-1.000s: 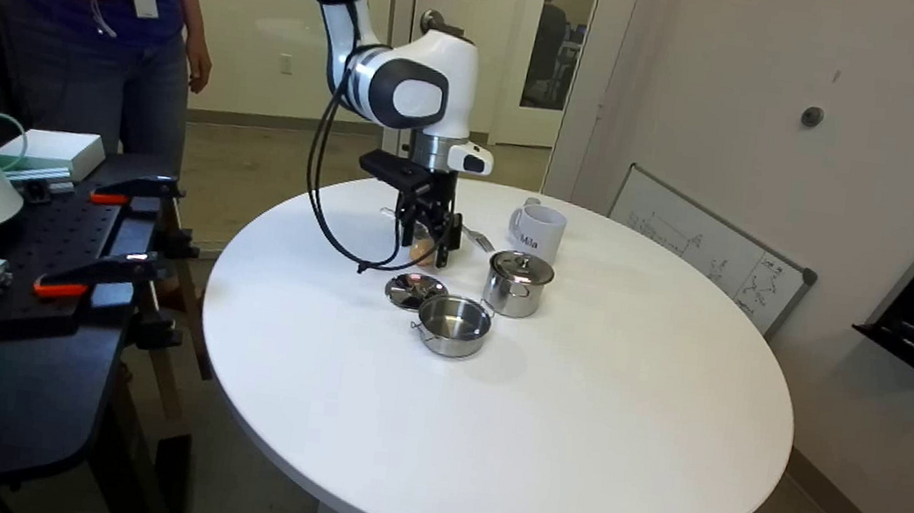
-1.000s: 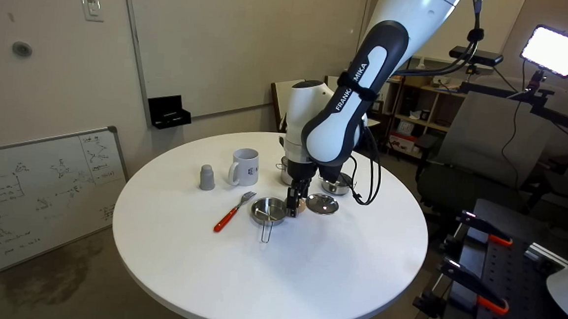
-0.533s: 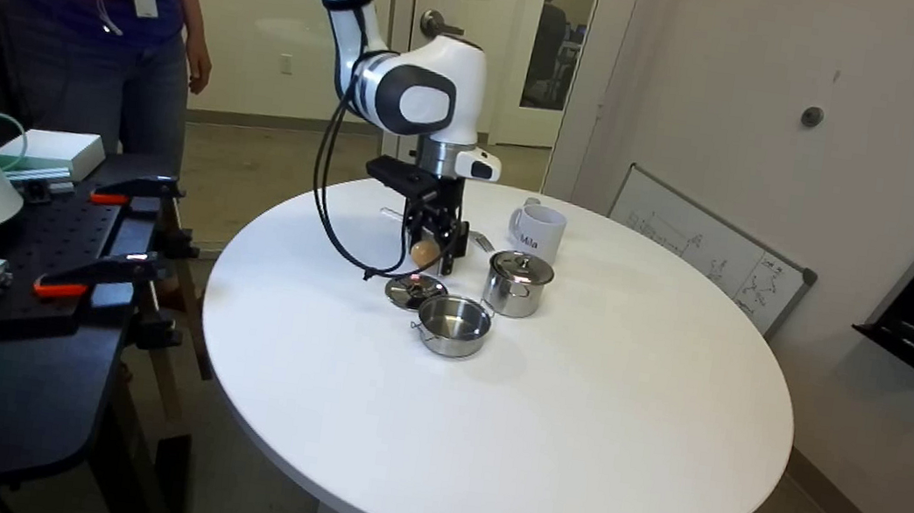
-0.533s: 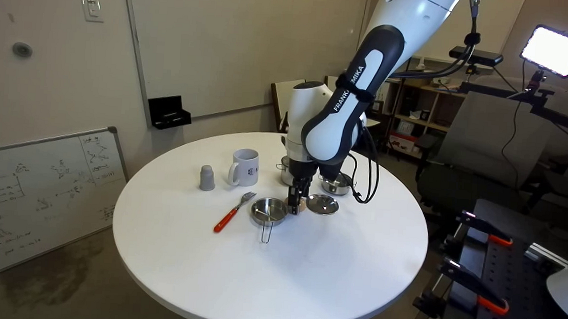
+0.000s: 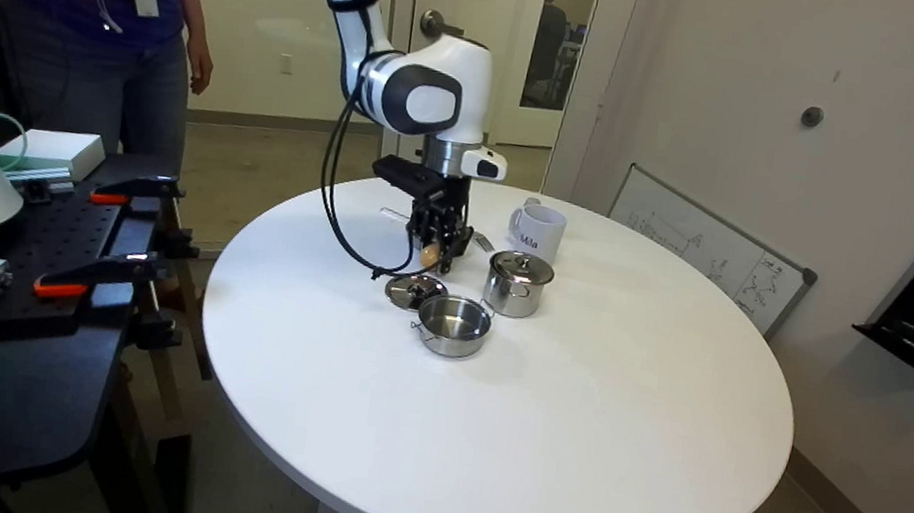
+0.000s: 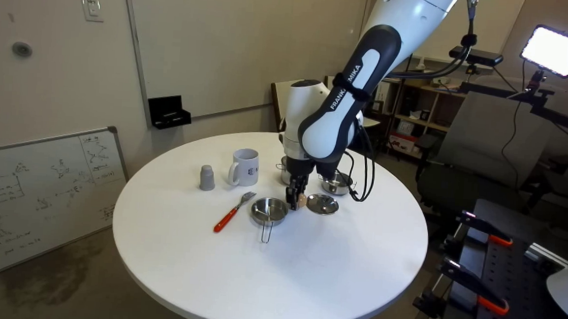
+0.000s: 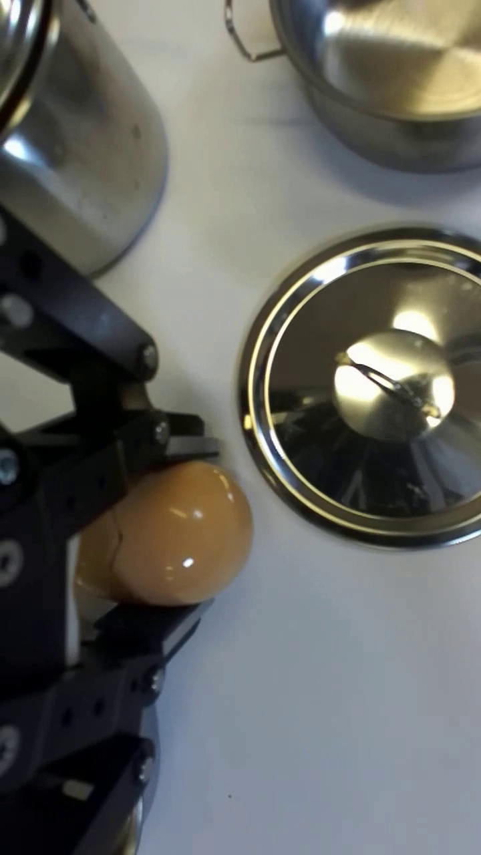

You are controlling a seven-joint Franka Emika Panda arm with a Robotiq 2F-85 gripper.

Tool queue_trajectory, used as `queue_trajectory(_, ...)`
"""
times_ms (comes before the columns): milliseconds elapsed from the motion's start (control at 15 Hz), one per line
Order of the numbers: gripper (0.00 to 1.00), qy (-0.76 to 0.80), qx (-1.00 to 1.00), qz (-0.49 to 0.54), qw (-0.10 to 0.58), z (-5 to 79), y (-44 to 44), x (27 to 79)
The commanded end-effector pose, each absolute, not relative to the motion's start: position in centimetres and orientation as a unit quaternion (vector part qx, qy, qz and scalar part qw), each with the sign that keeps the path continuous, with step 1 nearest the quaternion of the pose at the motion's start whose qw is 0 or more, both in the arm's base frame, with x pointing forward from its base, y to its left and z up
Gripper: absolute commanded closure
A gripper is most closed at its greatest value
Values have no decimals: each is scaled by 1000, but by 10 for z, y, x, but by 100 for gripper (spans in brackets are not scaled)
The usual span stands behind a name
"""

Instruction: Place the egg on the silver pan

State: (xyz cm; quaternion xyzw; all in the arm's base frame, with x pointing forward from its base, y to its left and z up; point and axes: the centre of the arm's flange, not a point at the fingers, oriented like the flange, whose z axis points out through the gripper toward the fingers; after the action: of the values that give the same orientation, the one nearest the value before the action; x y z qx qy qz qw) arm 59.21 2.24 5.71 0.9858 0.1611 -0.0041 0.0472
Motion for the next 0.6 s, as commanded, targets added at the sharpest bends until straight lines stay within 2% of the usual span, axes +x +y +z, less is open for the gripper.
queue_trajectory(0,78,168,984,-12,49,55,26,600)
queue_trajectory(533,78,173,983,4,61,116,46,593)
